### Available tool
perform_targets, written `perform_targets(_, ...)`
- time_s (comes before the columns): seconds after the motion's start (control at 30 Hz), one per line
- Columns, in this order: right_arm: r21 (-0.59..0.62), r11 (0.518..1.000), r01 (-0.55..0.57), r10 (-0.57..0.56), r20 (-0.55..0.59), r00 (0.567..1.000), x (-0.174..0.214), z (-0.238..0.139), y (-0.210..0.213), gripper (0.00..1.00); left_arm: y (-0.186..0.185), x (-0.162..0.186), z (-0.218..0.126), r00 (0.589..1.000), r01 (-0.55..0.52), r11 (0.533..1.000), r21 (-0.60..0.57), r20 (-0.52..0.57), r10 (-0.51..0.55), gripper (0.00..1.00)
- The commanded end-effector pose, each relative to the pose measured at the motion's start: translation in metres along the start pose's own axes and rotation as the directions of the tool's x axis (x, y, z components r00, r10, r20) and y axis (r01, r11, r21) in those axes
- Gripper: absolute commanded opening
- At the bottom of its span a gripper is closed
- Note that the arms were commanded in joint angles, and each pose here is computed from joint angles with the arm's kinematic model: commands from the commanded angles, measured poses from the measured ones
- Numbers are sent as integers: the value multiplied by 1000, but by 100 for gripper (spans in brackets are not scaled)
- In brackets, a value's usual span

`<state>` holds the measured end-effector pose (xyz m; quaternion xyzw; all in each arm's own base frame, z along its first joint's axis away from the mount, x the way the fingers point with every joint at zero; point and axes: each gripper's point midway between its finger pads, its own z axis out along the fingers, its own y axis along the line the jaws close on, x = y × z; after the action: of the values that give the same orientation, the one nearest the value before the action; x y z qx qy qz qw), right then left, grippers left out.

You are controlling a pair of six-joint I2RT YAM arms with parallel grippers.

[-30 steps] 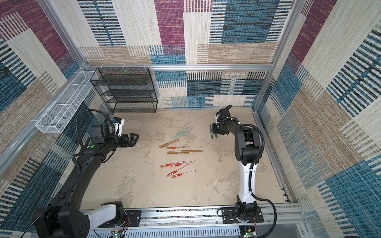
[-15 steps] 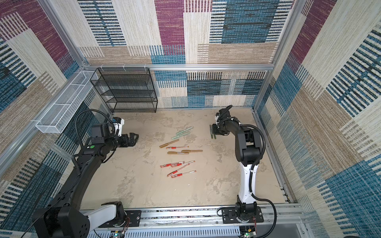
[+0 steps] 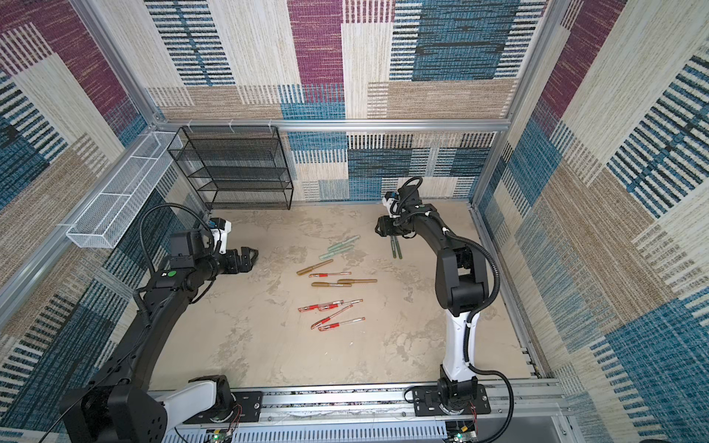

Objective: Open the pen caps
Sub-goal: 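Reach the right gripper to a mint-green pen and grasp its barrel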

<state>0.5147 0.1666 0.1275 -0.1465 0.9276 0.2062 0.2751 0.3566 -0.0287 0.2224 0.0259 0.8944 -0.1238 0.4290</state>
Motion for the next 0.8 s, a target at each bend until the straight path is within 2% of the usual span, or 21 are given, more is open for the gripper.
perform_targets(0.0,-97,990,99,-104,-43,994,5,15,33,58,-1,-5,-1,1000,3,1000,7,23,-3,99)
perform_targets(0.2,-118,952,284,-298,-130,946,21,60,70,62,0,-5,0,1000,12,1000,9,24,-12,100)
perform_targets(0.33,-177,938,297,-323,-143,935,31,81,85,63,2,-5,-1,1000,17,1000,3,25,-17,100)
perform_targets(0.5,-167,919,356,-380,-147,913,32,103,101,63,2,-5,-1,1000,14,1000,1,25,-14,100)
perform_targets(0.77,-160,920,359,-381,-141,914,25,121,102,60,3,-4,-1,1000,13,1000,-2,20,-13,100)
